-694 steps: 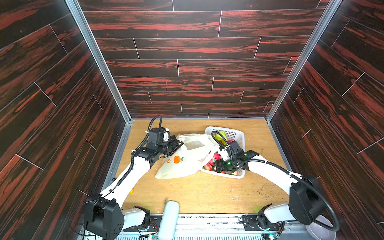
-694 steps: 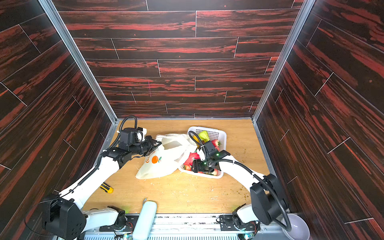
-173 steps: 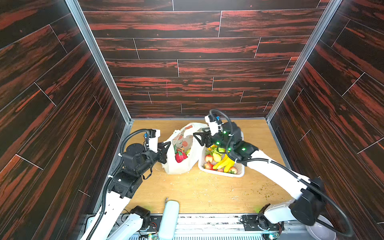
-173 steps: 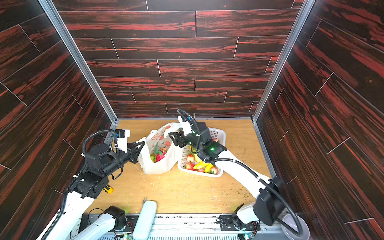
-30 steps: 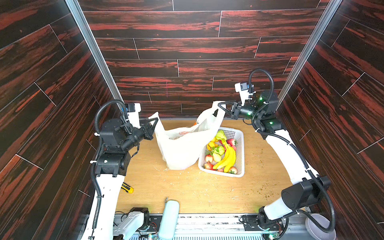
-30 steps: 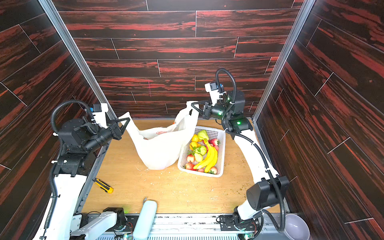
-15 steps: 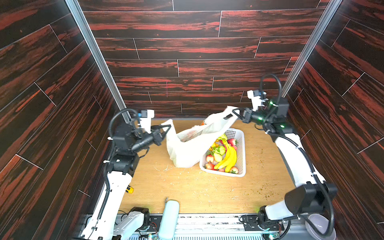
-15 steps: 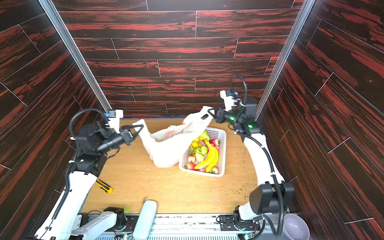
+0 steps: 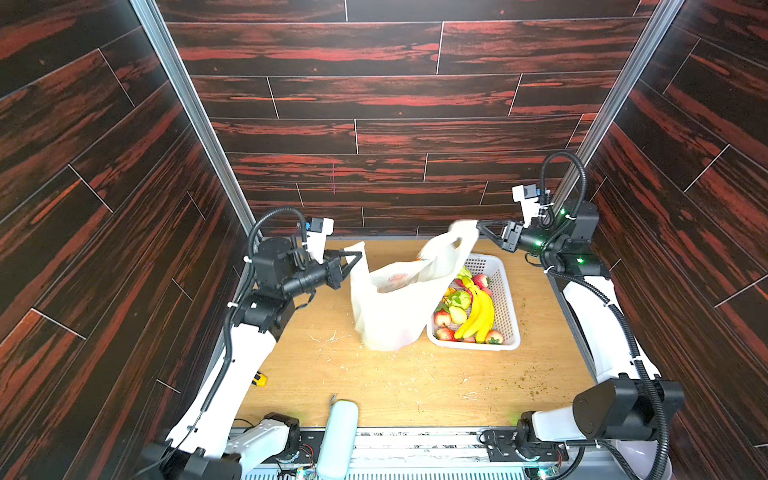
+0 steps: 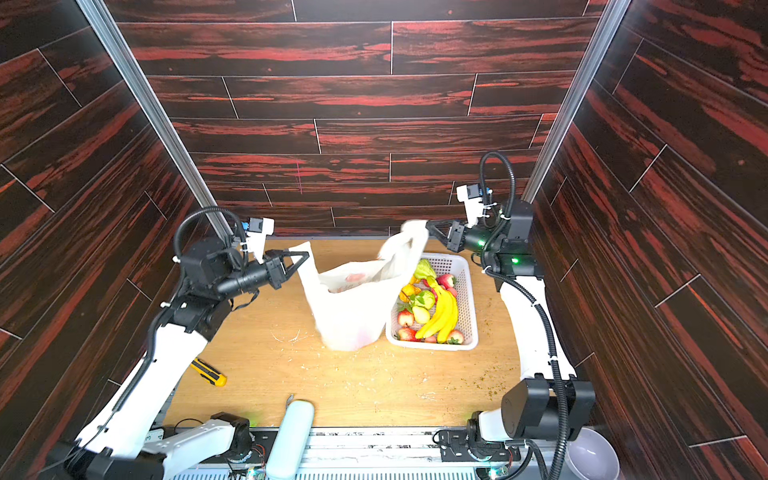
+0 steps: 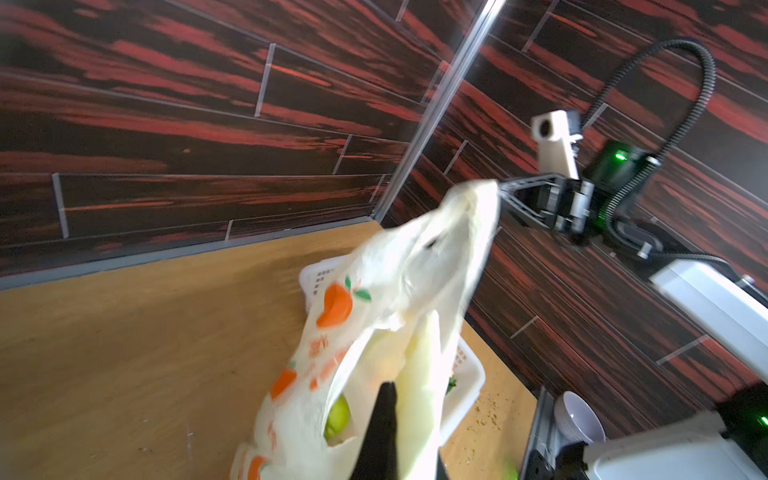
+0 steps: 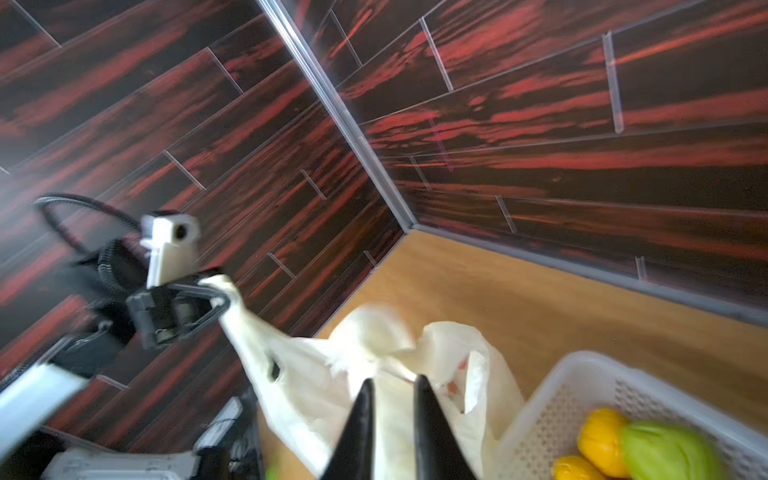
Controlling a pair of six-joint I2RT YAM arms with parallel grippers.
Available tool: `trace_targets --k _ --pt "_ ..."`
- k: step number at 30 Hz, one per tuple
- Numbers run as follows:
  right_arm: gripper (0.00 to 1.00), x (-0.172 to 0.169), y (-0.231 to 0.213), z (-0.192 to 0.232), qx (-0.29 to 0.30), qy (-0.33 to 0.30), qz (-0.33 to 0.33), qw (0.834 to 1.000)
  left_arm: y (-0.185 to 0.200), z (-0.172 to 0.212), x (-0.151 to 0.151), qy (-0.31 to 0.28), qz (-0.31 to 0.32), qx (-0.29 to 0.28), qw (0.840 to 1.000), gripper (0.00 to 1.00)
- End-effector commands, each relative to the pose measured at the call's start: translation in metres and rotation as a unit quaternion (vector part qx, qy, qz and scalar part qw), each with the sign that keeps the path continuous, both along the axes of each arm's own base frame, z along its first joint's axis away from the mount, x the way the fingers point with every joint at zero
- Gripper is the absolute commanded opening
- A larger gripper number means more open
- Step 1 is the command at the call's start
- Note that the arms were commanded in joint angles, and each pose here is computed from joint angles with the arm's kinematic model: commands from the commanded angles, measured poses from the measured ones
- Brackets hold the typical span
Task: Place the fake fruits into the plastic bag and tie a complex knot
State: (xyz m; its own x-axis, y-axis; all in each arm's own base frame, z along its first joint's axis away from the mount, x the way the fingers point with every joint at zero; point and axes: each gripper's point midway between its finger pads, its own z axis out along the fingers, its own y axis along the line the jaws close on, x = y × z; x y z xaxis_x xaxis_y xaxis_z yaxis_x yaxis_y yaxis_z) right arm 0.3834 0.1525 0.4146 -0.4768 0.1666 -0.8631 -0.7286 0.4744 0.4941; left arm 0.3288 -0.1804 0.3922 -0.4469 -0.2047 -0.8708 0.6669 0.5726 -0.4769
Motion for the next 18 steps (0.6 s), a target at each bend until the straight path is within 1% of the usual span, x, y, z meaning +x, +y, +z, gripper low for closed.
trace_targets --k 1,3,5,8,12,14,16,18 --pt "0.39 0.003 -0.009 -0.003 -0.015 -0.004 -0.012 1.000 0.002 0.024 0.002 -0.035 -0.017 -0.009 0.999 0.00" --pt "0.51 -0.004 -0.021 0.005 -0.013 -0.027 -0.032 0.999 -0.002 0.022 0.003 -0.040 -0.034 -0.009 0.999 0.00" --pt "0.59 -0.015 -0.022 0.017 -0.028 -0.059 -0.039 0.997 -0.005 0.020 0.000 -0.046 -0.047 -0.005 0.998 0.00" --pt "0.61 -0.039 -0.007 0.035 -0.038 -0.098 -0.003 0.994 -0.007 0.016 -0.007 -0.065 -0.064 0.008 0.996 0.00" --pt "0.66 -0.064 0.054 0.035 -0.091 -0.152 0.082 0.981 -0.009 0.009 -0.017 -0.089 -0.083 0.027 0.992 0.00" --pt "0.66 -0.072 0.086 0.033 -0.100 -0.167 0.136 0.971 -0.010 0.007 -0.024 -0.101 -0.099 0.036 0.989 0.00" --pt "0.66 -0.082 0.117 0.030 -0.109 -0.193 0.187 0.957 -0.012 0.005 -0.031 -0.113 -0.113 0.044 0.986 0.00" --pt "0.66 -0.091 0.148 0.024 -0.129 -0.227 0.228 0.938 -0.013 0.003 -0.038 -0.129 -0.125 0.053 0.982 0.00"
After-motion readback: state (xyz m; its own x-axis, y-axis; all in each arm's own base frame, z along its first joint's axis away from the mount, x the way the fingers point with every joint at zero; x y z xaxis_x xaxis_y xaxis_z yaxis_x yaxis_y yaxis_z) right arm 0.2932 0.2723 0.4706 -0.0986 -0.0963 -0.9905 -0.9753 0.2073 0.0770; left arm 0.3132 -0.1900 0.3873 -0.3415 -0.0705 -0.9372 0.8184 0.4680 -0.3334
